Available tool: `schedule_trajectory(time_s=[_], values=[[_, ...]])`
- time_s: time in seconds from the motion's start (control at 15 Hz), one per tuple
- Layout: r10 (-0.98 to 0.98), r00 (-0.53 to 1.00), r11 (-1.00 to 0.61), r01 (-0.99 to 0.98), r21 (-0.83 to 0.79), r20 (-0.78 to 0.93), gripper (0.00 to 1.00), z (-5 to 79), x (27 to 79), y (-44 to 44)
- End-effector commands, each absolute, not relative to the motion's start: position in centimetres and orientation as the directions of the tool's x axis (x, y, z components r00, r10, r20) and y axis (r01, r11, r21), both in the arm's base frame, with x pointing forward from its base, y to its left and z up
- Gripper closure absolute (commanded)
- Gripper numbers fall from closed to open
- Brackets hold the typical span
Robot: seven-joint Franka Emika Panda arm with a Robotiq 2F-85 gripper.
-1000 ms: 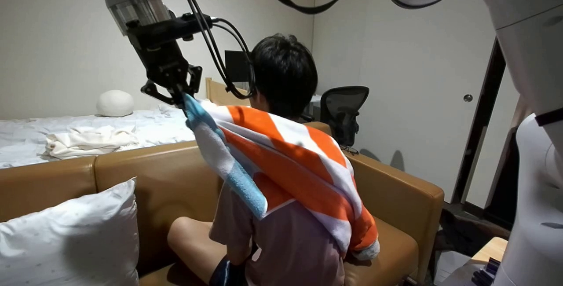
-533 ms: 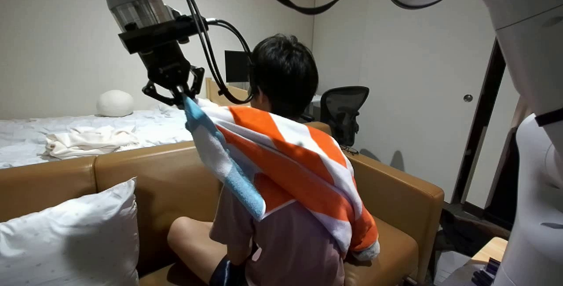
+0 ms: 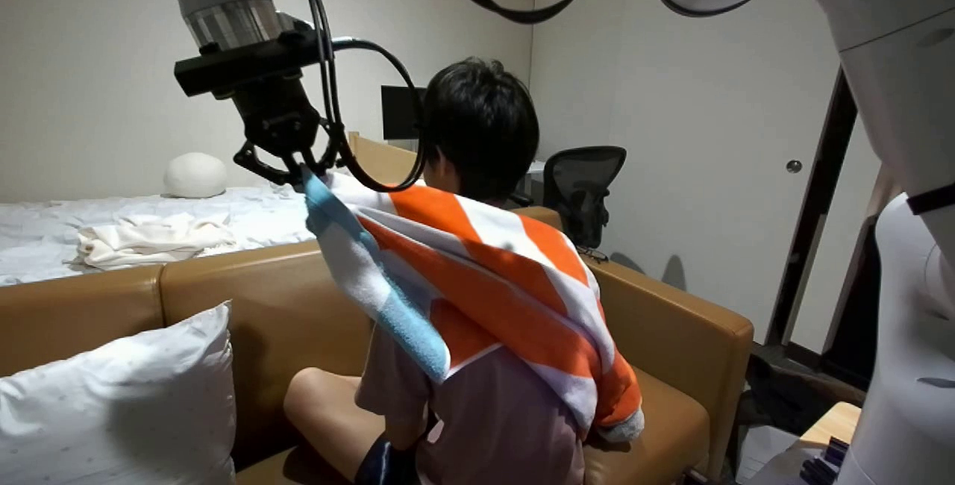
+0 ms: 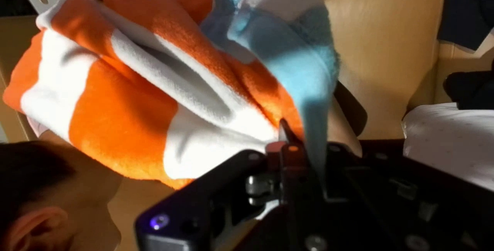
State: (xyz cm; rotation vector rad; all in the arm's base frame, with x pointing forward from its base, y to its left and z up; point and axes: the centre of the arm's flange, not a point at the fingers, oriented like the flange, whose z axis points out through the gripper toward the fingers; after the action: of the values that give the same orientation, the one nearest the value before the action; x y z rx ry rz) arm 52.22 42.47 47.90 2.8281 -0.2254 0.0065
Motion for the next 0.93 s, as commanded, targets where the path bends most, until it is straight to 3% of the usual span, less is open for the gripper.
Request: schedule_trajectory(time_s=[0.0,0.87], values=[[-0.276,0.961,-0.925,-0.272,0.266,0.024,0.98,48.16,52.01,42.75],[-0.430,0.902,-0.883,-0.426,0.195,0.021,0.98,48.10,51.99,43.20]])
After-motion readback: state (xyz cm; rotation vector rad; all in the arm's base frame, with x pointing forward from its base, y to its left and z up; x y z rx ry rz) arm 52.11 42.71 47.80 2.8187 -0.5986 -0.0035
